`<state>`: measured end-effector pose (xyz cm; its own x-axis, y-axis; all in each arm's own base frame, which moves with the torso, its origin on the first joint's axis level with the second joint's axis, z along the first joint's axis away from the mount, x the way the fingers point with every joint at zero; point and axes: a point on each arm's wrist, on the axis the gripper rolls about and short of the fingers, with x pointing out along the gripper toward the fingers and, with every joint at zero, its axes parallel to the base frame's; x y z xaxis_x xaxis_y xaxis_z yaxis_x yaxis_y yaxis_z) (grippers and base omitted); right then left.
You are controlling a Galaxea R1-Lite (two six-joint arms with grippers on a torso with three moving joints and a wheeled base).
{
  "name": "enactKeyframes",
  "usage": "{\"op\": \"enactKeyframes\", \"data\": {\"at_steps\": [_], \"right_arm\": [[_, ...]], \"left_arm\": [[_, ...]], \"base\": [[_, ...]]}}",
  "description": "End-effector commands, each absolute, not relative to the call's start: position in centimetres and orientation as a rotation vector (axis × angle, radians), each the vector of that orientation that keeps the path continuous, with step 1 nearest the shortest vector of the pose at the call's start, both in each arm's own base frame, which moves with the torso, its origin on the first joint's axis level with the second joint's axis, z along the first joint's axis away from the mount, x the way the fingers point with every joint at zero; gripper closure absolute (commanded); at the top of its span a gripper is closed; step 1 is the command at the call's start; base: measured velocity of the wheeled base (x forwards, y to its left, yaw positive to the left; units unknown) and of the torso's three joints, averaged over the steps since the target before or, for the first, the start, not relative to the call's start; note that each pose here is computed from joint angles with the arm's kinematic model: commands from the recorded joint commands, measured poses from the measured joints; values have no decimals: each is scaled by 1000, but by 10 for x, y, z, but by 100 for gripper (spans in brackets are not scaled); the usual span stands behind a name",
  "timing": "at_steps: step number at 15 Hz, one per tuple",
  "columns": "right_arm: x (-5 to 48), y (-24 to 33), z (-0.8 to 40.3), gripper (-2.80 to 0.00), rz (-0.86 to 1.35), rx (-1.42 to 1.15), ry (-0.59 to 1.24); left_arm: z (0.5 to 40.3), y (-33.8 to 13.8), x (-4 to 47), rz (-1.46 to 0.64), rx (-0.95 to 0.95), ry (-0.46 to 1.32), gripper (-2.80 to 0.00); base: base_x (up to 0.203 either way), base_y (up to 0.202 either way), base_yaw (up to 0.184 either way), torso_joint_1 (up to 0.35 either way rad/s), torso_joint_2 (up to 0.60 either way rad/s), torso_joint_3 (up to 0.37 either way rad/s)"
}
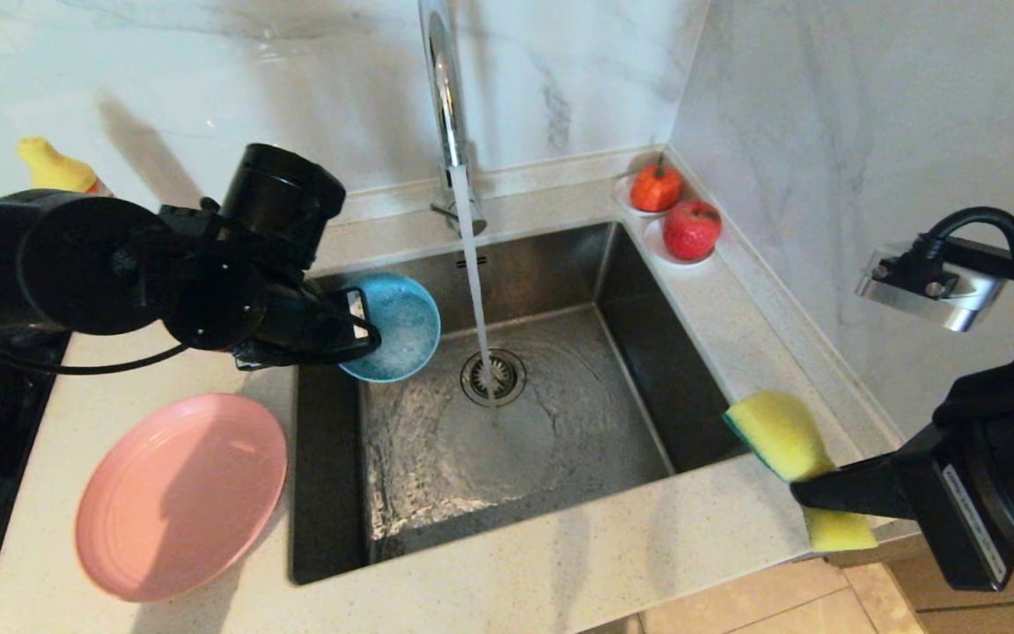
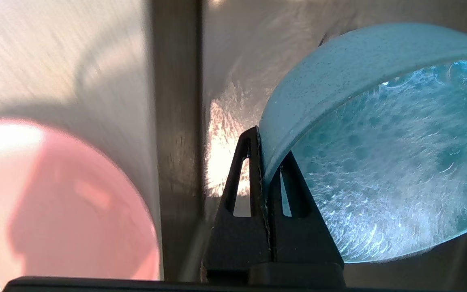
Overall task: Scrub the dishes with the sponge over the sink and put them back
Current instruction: Wash the bowl
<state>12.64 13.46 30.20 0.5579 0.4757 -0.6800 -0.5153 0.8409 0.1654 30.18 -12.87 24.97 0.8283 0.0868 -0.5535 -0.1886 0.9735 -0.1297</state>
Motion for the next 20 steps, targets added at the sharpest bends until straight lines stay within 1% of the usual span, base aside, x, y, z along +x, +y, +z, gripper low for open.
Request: {"op": "enactKeyframes", "data": {"at_steps": [1, 4, 7, 11, 12, 14, 17, 19, 20], "right_arm": [[122, 129, 306, 0, 585, -48, 767], [120, 127, 307, 0, 583, -50, 760], [121, 128, 305, 0, 585, -53, 766], [125, 132, 296, 0, 580, -62, 802], [126, 132, 296, 0, 578, -61, 804], [128, 131, 295, 0, 576, -56, 812], [130, 130, 294, 0, 572, -47, 819], [129, 129, 294, 0, 573, -46, 819], [128, 128, 294, 0, 574, -45, 818]], "left_arm": [[277, -116, 278, 138, -210, 452, 0], [297, -110, 267, 136, -219, 341, 0], [303, -108, 261, 107, -211, 237, 0], [307, -108, 261, 48, -125, -32, 0], [305, -109, 260, 34, -109, -67, 0], [297, -109, 259, -2, -101, -78, 0], [296, -109, 257, -62, -142, -181, 0], [305, -107, 253, -71, -173, -272, 0], [309, -105, 249, -74, -177, -288, 0]], "base": [[0, 0, 0, 0, 0, 0], [0, 0, 0, 0, 0, 0], [0, 0, 0, 0, 0, 0], [0, 0, 0, 0, 0, 0], [0, 0, 0, 0, 0, 0], [0, 0, 0, 0, 0, 0], [0, 0, 0, 0, 0, 0], [0, 0, 0, 0, 0, 0], [0, 0, 0, 0, 0, 0]]}}
